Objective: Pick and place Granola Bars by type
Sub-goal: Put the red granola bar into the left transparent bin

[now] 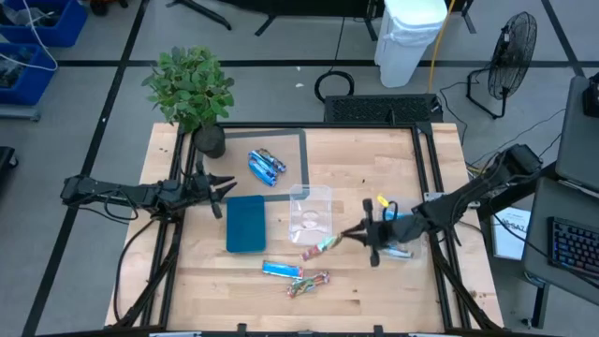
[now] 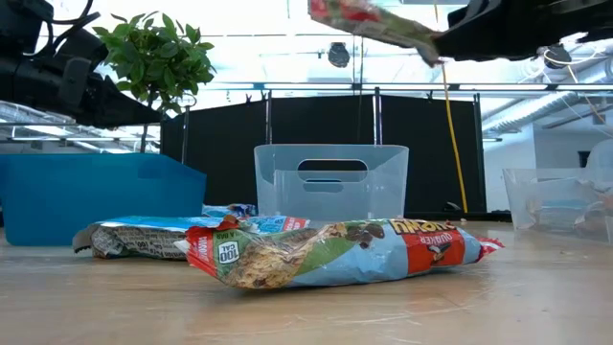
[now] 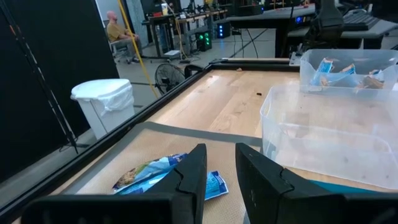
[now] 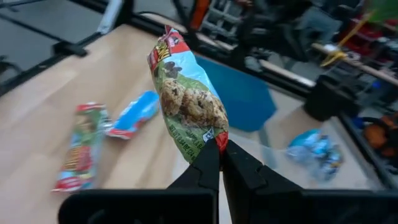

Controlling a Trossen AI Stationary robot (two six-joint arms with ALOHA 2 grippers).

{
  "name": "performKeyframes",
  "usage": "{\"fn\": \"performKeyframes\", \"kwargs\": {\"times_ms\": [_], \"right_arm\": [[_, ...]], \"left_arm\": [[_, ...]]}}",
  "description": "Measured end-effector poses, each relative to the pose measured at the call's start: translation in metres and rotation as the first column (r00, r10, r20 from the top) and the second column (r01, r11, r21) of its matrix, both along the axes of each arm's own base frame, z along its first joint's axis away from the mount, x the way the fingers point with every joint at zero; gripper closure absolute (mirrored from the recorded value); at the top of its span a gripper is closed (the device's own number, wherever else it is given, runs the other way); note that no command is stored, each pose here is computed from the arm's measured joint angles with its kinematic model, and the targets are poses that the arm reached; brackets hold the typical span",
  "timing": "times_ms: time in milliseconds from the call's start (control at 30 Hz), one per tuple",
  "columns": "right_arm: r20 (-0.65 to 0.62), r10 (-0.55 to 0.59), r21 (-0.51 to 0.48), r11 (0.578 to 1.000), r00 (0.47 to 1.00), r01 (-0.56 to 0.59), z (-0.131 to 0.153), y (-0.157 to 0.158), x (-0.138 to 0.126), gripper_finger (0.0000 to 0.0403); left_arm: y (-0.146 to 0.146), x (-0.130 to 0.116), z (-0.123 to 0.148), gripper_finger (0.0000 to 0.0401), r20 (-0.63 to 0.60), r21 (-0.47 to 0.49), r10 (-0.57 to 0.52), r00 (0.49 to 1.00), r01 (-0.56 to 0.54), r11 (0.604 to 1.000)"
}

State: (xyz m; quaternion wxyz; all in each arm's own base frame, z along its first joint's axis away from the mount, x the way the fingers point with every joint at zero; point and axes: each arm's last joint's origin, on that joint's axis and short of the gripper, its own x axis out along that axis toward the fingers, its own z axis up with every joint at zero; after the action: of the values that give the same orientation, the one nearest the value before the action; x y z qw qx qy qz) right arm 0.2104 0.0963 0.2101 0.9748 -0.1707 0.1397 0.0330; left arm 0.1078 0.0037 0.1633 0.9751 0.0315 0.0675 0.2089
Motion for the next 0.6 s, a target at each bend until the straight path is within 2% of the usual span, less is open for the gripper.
{"fn": "performKeyframes", "kwargs": {"times_ms": [433, 600], "right_arm": [[0.034, -0.101, -0.046, 0.994, 0.994, 0.102, 0.017, -0.035, -0.013, 0.0403], [0.058, -0.106, -0.112, 0.987, 0.993, 0.112, 0.021, -0.041, -0.013, 0.0403]], "left_arm": [[0.000, 0.000, 0.000, 0.0308, 0.000, 0.000, 0.000, 1.000, 0.000, 1.000], [0.000, 0.000, 0.000, 0.0308, 0.001, 0.000, 0.000, 1.000, 0.000, 1.000]]}}
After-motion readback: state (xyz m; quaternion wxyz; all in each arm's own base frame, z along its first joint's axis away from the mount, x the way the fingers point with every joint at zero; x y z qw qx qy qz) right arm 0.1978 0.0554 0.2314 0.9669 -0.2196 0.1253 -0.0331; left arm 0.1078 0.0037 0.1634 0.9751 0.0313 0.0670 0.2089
